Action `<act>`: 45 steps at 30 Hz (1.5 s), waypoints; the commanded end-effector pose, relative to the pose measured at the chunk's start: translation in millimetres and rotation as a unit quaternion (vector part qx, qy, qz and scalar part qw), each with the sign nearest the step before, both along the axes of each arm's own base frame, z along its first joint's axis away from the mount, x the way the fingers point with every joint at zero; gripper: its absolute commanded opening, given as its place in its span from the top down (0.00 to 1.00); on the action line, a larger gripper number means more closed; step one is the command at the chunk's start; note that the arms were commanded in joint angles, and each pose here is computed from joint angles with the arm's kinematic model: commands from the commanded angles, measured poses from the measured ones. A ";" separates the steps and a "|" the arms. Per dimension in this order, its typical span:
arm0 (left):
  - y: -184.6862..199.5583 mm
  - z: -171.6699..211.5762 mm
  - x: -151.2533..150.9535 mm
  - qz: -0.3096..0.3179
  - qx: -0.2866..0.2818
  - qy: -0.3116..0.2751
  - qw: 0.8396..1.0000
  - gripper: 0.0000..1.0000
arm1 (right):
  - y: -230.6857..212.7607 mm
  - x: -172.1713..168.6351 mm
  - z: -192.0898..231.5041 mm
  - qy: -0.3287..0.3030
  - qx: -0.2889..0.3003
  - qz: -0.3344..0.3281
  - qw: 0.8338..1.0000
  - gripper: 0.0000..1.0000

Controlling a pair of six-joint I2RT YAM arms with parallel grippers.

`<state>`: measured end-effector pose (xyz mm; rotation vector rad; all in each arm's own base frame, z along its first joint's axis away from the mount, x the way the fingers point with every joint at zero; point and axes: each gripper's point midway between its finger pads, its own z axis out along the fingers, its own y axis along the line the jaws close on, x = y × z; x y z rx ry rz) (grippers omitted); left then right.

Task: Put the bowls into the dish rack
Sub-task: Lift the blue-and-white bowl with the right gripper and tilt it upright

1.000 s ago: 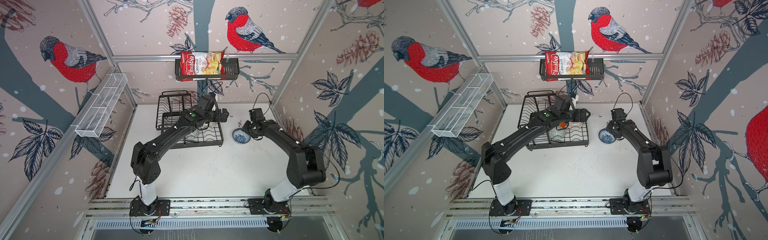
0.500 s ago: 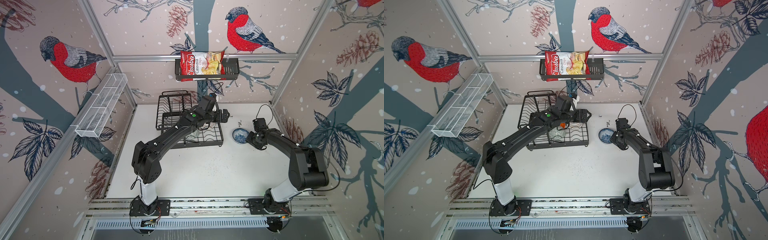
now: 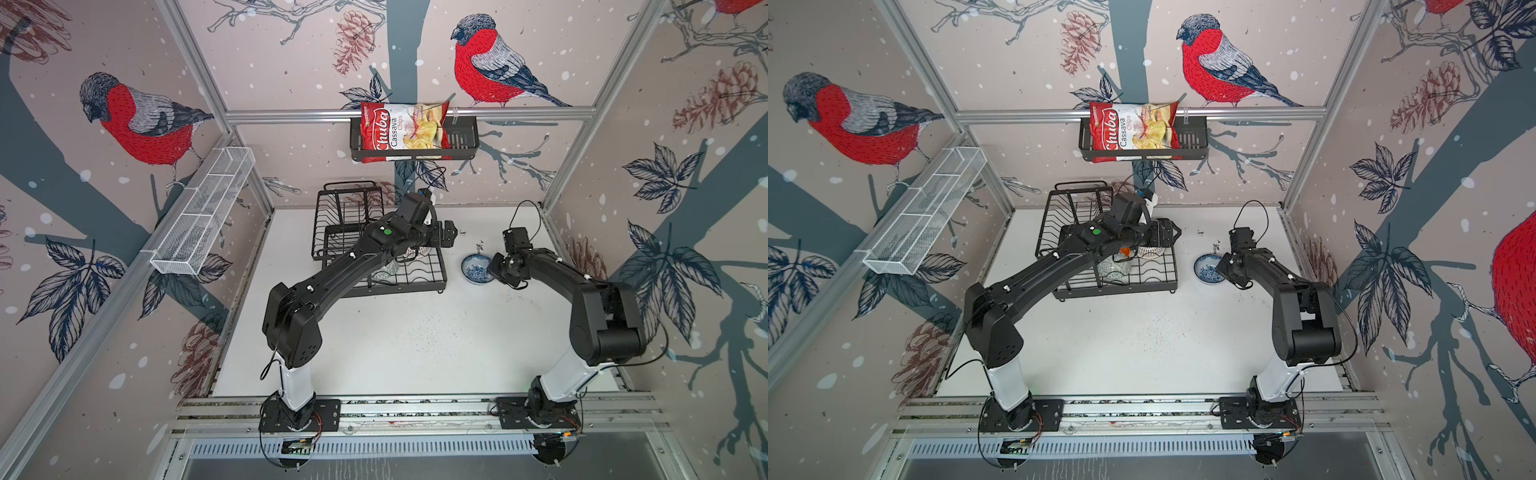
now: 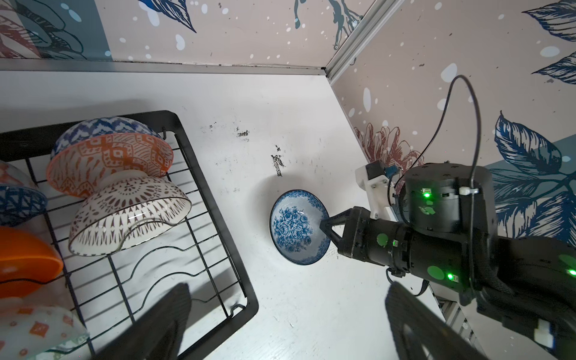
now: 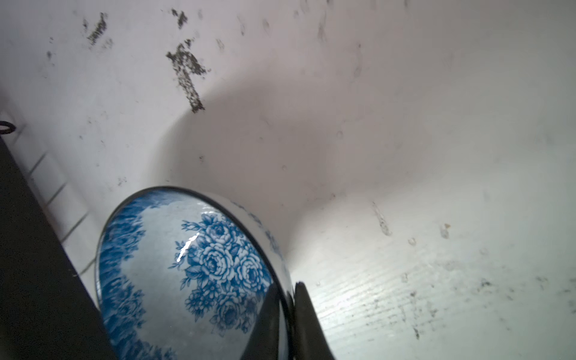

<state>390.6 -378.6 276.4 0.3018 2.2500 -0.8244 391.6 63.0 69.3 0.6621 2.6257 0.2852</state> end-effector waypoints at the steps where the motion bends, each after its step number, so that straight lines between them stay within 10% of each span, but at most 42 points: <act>1: -0.4 -4.4 2.4 0.010 0.004 0.014 1.000 0.02 | 2.1 9.1 23.8 -0.030 -0.017 0.011 0.999 0.91; 24: -28.5 -42.1 26.1 0.016 0.030 0.093 0.995 0.18 | 64.8 47.3 161.8 -0.202 0.018 0.066 0.977 0.99; 45: -32.9 -39.4 27.9 0.009 0.022 0.091 0.996 0.60 | 98.8 23.2 197.2 -0.287 0.047 0.094 0.952 0.99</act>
